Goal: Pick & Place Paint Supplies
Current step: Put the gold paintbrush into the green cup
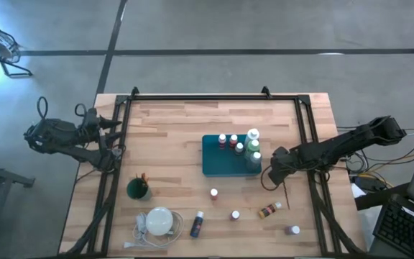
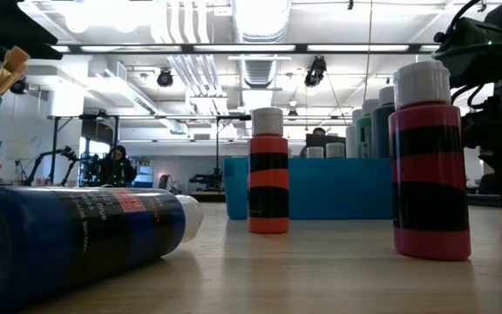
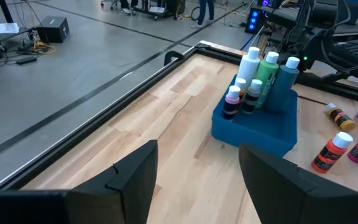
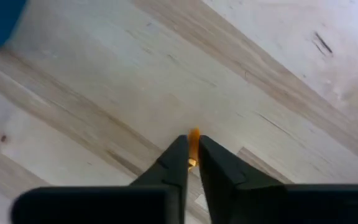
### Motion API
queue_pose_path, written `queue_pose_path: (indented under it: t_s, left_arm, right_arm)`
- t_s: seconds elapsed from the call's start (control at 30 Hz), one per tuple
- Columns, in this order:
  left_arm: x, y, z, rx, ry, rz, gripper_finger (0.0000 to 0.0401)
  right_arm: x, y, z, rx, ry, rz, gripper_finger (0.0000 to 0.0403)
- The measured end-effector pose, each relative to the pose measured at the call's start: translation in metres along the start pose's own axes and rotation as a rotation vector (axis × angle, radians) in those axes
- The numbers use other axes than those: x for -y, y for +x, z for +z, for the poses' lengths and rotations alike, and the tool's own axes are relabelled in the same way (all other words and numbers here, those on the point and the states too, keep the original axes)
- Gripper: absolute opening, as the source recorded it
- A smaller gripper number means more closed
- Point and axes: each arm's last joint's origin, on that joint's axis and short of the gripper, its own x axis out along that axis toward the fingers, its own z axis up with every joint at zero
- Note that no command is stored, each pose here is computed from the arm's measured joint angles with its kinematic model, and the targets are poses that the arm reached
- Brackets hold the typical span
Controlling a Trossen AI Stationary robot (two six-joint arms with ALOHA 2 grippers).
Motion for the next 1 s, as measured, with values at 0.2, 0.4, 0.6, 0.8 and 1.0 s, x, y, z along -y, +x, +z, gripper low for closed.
queue_pose_path:
  t_s: [0.2, 0.4, 0.6, 0.8, 1.0]
  left_arm:
    - [0.0, 0.0, 0.0, 0.0, 0.0, 0.0, 0.023]
    - [0.0, 0.0, 0.0, 0.0, 0.0, 0.0, 0.023]
    - [0.0, 0.0, 0.0, 0.0, 0.0, 0.0, 0.023]
    - [0.0, 0.0, 0.0, 0.0, 0.0, 0.0, 0.023]
    - [0.0, 0.0, 0.0, 0.0, 0.0, 0.0, 0.023]
  right_arm:
    - [-0.001, 0.0, 0.001, 0.007, 0.0, 0.009, 0.001]
    - [-0.012, -0.017, 0.007, 0.033, -0.025, 0.04, 0.0008]
    - [-0.013, -0.043, 0.01, 0.03, -0.048, -0.027, 0.0008]
    - [-0.008, -0.078, 0.013, 0.081, -0.03, -0.071, 0.0008]
    - [-0.003, -0.127, 0.018, 0.218, 0.011, -0.009, 0.0008]
